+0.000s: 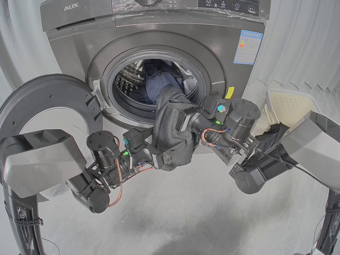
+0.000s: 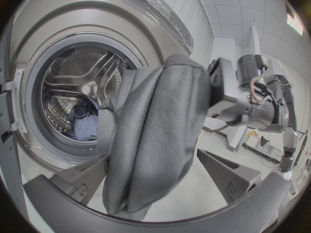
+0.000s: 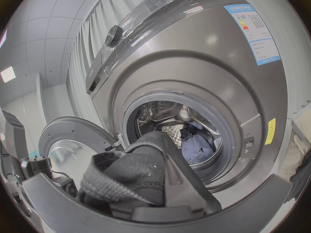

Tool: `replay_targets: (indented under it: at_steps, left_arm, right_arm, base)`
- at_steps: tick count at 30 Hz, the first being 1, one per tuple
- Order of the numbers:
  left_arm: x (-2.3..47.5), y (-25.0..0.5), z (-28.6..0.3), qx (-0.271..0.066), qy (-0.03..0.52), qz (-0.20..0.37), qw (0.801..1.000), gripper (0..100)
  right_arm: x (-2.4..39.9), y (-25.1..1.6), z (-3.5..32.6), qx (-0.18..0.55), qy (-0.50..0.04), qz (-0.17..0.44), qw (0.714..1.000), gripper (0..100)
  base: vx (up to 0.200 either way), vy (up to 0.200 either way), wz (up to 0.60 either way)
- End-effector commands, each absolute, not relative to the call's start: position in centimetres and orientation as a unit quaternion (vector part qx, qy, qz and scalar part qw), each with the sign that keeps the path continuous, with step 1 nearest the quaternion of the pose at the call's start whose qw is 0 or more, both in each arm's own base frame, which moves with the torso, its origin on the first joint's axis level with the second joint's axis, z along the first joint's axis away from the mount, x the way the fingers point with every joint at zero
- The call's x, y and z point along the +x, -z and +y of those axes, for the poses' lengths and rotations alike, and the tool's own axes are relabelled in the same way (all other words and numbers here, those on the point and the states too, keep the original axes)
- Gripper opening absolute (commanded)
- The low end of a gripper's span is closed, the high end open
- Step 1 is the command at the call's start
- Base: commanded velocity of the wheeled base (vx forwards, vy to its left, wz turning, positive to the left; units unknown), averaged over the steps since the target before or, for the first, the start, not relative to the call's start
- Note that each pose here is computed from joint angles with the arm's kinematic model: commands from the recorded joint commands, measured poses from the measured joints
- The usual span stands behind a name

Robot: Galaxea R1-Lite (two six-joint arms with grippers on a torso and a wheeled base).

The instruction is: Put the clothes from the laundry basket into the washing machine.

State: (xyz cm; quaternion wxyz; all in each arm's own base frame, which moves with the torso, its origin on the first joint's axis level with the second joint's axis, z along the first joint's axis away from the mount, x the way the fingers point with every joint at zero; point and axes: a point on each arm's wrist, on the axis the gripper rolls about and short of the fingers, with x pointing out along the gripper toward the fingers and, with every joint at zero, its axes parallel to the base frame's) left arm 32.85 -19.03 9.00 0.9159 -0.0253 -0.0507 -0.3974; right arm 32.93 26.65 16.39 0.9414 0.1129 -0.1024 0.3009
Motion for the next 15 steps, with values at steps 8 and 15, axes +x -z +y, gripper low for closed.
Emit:
replay_targets:
  at_steps: [8,15]
  left_arm:
    - [36.7,-6.8,-21.0,-0.031,0.368,-0.073,0.926,100]
    - [38.3,-7.3,-20.4,-0.04,0.319,-0.097,0.942,100]
  right_arm:
    - [30.5,-15.9,28.6,0.114,-0.333,-0.084,0.932,0]
    - [29.8,-16.1,28.9,0.117,-0.34,-0.082,0.93,0]
  base:
    - [0.0,0.0,0.0]
    - [0.0,0.0,0.0]
